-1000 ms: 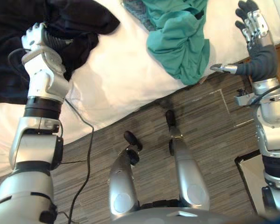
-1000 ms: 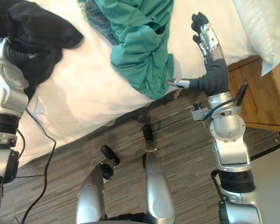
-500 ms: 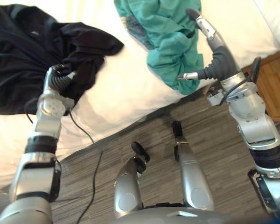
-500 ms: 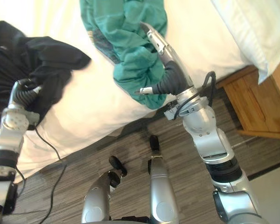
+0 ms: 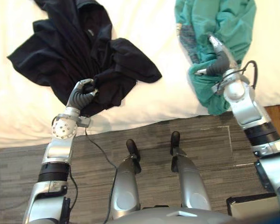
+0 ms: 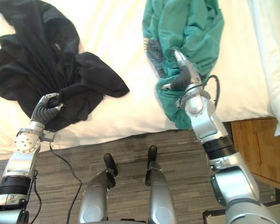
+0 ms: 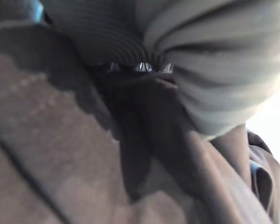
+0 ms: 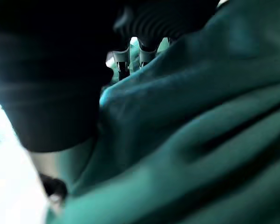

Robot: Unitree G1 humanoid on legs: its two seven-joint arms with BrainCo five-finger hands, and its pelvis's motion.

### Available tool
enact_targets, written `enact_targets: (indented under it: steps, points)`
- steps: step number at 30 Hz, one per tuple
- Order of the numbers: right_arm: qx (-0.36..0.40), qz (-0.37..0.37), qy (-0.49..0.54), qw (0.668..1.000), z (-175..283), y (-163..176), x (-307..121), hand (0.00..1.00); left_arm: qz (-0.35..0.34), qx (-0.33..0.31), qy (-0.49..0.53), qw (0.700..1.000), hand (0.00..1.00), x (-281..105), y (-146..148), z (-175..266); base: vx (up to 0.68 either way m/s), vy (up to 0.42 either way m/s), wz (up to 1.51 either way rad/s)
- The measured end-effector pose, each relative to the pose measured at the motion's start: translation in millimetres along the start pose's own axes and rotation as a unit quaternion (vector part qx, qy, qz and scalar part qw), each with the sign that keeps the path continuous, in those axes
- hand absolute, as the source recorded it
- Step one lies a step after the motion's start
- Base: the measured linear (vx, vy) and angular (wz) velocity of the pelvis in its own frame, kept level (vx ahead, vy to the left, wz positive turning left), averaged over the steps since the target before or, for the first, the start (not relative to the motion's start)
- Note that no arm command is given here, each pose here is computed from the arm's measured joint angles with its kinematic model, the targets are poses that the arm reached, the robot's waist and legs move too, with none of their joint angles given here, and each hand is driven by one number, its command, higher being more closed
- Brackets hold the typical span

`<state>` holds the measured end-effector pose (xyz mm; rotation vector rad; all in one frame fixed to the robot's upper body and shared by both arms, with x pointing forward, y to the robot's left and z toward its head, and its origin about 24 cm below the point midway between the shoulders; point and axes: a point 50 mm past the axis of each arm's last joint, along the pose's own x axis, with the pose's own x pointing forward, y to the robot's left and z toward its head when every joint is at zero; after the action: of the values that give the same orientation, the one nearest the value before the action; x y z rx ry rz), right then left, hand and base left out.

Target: Tidy the bed and pick cloth on bed and put in laundry

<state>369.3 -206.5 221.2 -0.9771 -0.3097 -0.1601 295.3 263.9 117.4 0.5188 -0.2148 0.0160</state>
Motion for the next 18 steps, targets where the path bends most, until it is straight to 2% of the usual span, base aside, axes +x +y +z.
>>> enact_targets:
  steps: [6, 7, 11, 18]
  points:
    - [-0.057, -0.006, 0.014, 0.998, -5.7, -38.2, 10.8, 0.0, -0.012, 0.006, -0.031, 0.999, 1.0, 1.0, 4.0, 14.3, -0.01, -0.014, 0.08]
    - [-0.062, -0.008, 0.012, 0.998, -4.3, -41.6, 11.6, 1.0, -0.012, 0.008, -0.035, 0.999, 1.0, 1.2, 5.4, 16.7, -0.04, -0.047, 0.08]
    - [-0.097, 0.009, 0.011, 0.995, -1.1, -53.7, 14.4, 1.0, -0.012, 0.018, -0.053, 0.998, 1.0, 1.2, 11.1, 25.6, -0.04, -0.042, 0.01]
    - [-0.038, 0.02, 0.002, 0.999, -2.8, -55.6, 13.5, 1.0, -0.01, 0.028, -0.049, 0.998, 1.0, 1.6, 16.3, 25.9, -0.03, -0.047, -0.08]
